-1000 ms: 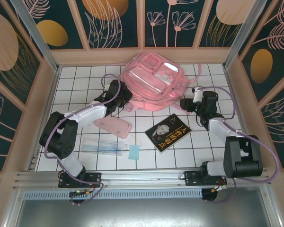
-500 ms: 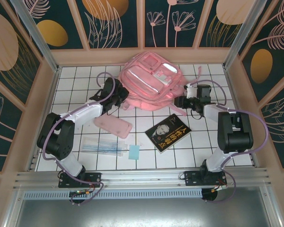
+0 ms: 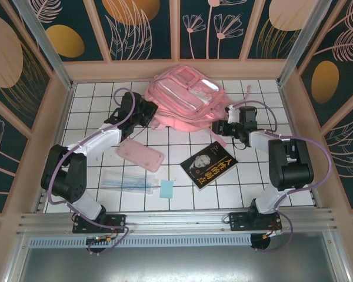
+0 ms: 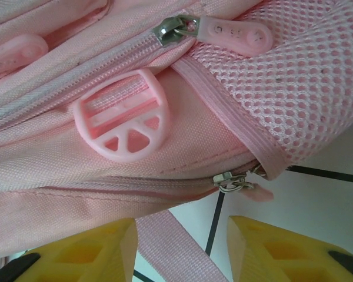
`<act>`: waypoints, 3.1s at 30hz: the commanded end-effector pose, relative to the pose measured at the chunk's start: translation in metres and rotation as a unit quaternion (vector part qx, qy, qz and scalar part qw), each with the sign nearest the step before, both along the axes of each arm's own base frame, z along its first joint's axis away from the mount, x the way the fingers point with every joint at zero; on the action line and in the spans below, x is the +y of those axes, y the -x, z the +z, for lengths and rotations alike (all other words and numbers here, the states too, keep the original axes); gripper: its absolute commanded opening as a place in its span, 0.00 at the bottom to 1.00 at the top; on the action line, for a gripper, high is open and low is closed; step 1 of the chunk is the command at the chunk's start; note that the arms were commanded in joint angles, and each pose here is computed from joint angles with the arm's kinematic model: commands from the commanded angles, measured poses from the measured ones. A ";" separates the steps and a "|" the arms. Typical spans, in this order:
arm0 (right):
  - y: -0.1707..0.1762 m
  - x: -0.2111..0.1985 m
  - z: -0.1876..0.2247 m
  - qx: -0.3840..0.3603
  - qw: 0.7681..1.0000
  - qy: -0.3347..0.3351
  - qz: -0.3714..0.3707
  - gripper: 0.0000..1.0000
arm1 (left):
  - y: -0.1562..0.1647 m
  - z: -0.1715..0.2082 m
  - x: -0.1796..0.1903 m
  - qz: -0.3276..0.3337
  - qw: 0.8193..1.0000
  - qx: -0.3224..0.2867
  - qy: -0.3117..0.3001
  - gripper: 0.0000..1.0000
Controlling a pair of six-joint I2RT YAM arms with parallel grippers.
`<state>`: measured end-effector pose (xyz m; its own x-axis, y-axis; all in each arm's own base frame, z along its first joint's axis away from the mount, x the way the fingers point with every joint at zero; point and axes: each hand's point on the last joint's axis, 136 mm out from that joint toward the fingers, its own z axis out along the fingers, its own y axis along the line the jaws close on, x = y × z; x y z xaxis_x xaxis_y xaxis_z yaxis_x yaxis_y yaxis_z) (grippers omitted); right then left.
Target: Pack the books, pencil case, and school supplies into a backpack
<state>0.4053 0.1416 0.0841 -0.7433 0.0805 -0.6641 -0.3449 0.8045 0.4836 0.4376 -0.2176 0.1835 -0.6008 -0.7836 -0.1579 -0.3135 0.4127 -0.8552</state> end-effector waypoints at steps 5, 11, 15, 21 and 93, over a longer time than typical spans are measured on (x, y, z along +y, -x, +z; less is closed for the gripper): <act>-0.015 -0.007 -0.004 -0.001 0.999 0.016 -0.028 0.48 | -0.022 0.090 0.010 0.039 0.988 -0.109 0.103 0.00; -0.021 -0.013 0.007 -0.029 0.998 0.038 -0.033 0.48 | -0.026 0.111 0.020 0.047 0.987 -0.128 0.086 0.00; -0.033 -0.004 0.013 -0.042 0.999 0.028 -0.018 0.48 | -0.024 0.106 0.018 0.045 0.987 -0.120 0.098 0.00; -0.039 0.011 -0.002 -0.028 0.999 0.025 -0.001 0.48 | -0.020 0.103 0.014 0.038 0.985 -0.112 0.123 0.00; 0.062 0.060 0.019 0.140 0.981 -0.019 0.133 0.00 | -0.024 0.012 0.058 0.072 0.994 -0.073 -0.028 0.00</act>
